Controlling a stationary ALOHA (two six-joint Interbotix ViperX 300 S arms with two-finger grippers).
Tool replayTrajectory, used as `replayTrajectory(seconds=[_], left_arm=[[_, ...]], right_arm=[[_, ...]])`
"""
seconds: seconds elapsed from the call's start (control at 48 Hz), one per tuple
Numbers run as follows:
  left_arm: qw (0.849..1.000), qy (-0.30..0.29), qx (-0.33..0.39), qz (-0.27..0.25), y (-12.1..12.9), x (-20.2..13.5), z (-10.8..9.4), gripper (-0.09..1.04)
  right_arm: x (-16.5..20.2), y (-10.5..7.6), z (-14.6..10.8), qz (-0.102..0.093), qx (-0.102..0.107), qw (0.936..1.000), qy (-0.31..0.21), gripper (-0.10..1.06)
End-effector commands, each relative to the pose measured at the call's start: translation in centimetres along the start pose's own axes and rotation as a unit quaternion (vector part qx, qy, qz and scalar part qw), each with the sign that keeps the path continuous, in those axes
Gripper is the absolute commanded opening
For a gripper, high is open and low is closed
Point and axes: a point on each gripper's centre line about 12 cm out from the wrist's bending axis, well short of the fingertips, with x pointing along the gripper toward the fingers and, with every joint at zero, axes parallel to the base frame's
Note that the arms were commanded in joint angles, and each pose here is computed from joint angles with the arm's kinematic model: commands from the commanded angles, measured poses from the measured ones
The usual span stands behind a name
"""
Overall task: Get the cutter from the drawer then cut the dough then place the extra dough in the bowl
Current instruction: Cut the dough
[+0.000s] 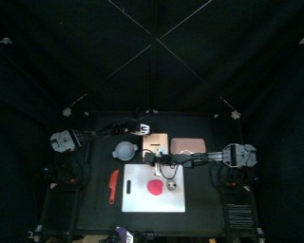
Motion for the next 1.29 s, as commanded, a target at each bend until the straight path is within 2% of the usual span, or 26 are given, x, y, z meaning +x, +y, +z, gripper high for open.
replayTrajectory(seconds=[0.021,0.396,0.875,1.062,1.292], left_arm=[[1.0,-0.017,0.004,-0.017,-1.3,-0.7,1.2,0.83],[1.0,-0.016,0.004,-0.016,-1.2,-0.7,1.1,0.83],[1.0,-0.019,0.003,-0.016,-1.2,-0.7,1.2,0.83],[1.0,-0.022,0.003,-0.018,-1.3,-0.9,1.4,0.83],[0.999,-0.036,0.007,-0.027,-1.7,-1.5,1.8,0.83]], right_arm=[[-0.6,-0.9,1.1,-0.008,0.001,0.9998,-0.017,0.49],[-0.4,-1.7,1.0,-0.024,-0.008,0.9996,0.016,0.49],[-0.5,-2.0,1.2,-0.028,-0.011,0.9993,0.022,0.49],[-0.7,-1.5,2.0,-0.025,-0.015,0.9995,0.011,0.49],[-1.9,1.4,3.8,-0.007,-0.039,0.9992,-0.009,0.49]])
